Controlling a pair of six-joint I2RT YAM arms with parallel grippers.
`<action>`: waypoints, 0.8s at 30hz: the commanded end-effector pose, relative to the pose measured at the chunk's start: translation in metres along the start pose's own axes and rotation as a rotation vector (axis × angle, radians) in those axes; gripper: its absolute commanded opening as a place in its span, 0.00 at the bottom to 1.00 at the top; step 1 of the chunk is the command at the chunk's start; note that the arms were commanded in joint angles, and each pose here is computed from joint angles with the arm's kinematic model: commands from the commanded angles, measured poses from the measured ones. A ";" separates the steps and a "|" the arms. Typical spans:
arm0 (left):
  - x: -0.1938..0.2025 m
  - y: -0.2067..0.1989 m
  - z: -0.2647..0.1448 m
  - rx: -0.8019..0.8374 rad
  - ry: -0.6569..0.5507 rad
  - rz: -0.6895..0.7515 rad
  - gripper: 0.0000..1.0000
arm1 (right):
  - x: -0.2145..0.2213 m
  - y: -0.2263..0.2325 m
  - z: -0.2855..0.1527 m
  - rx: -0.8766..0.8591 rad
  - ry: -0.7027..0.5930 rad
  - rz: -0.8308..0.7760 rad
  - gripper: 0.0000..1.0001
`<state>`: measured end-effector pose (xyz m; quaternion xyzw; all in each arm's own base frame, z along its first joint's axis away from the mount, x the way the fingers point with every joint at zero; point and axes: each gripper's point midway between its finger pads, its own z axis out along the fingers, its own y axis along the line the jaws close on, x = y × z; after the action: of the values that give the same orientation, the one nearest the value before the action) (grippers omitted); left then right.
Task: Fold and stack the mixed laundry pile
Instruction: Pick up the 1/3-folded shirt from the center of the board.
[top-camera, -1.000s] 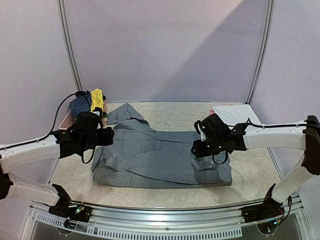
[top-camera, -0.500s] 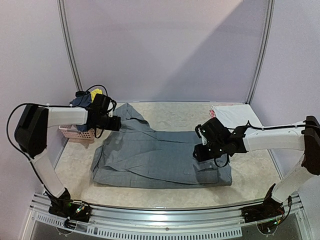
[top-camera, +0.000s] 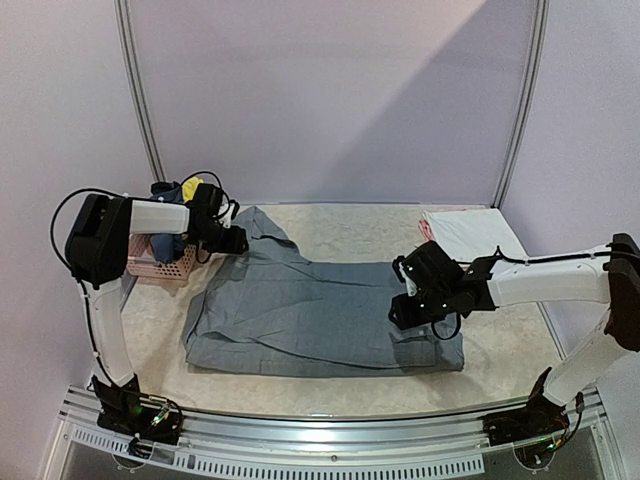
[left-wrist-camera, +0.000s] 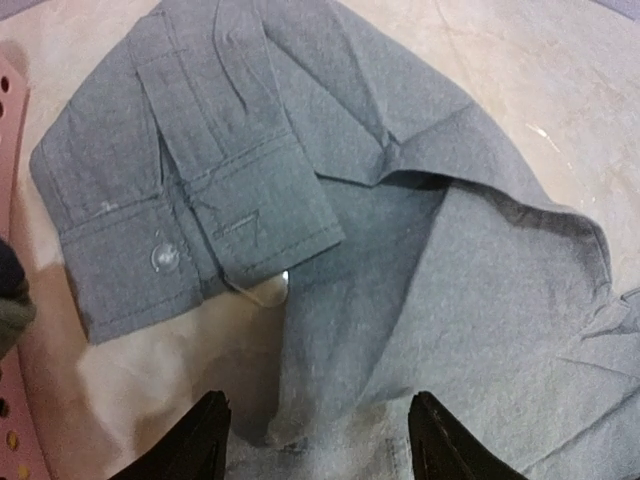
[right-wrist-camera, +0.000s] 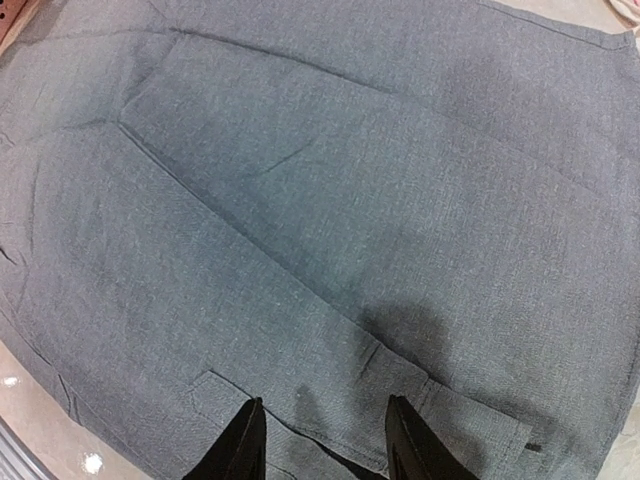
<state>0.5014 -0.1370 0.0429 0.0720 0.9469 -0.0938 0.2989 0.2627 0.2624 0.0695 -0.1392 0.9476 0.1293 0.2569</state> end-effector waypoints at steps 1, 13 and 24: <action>-0.003 -0.003 0.009 0.046 0.029 0.013 0.60 | 0.002 0.001 -0.002 -0.015 -0.008 -0.006 0.41; -0.001 -0.006 0.009 0.063 0.046 -0.008 0.01 | 0.004 -0.001 -0.006 -0.014 -0.006 -0.004 0.41; 0.033 -0.007 -0.034 0.036 0.028 -0.079 0.00 | -0.013 -0.005 -0.030 0.008 -0.077 0.004 0.43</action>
<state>0.4663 -0.1367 0.0324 0.0588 0.9568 -0.1192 0.2585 0.2605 0.2591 0.0886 -0.1363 0.9408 0.1429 0.2754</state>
